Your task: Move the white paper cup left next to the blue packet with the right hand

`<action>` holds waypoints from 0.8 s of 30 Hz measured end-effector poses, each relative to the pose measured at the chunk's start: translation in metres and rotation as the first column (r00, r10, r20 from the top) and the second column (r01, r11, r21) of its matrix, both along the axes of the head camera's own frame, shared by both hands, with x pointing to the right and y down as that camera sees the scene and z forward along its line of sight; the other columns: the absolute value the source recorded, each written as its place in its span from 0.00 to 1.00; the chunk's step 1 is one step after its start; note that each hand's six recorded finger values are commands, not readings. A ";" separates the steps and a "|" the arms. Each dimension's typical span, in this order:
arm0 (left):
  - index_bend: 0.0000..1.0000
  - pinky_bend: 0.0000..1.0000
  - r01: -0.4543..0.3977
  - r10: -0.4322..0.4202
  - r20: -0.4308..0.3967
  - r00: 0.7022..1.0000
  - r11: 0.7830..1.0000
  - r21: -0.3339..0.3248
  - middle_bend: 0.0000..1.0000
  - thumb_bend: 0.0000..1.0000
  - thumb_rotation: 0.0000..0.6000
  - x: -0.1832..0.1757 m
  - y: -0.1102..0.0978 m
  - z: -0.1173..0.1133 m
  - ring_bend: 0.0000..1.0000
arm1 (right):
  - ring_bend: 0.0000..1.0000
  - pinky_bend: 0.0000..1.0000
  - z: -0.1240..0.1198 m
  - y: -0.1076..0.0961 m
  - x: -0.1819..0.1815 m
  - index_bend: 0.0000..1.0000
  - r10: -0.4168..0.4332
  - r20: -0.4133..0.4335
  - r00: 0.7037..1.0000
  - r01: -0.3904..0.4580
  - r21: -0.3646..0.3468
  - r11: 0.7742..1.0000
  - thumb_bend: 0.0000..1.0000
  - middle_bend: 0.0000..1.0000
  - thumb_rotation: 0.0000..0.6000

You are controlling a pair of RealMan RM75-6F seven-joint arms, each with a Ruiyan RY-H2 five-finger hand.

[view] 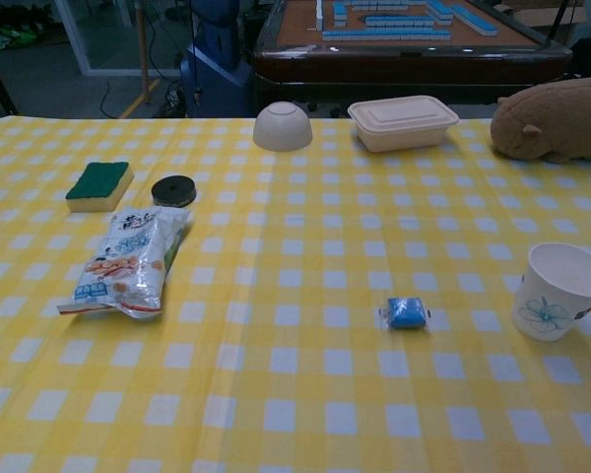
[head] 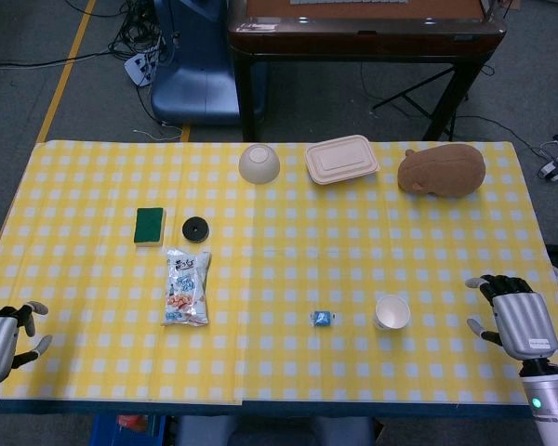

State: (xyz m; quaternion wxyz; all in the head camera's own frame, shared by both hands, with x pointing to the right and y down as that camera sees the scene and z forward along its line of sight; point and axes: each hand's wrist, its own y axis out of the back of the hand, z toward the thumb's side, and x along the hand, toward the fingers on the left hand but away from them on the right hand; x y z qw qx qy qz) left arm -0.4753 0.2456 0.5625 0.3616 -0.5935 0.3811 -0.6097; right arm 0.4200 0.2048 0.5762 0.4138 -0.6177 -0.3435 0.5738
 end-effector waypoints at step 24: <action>0.53 0.62 0.029 -0.027 -0.045 0.999 0.999 0.044 0.63 0.25 1.00 -0.006 -0.003 -0.018 0.49 | 1.00 1.00 0.009 -0.004 -0.061 0.26 -0.252 -0.062 0.966 0.247 -0.080 0.966 0.00 1.00 1.00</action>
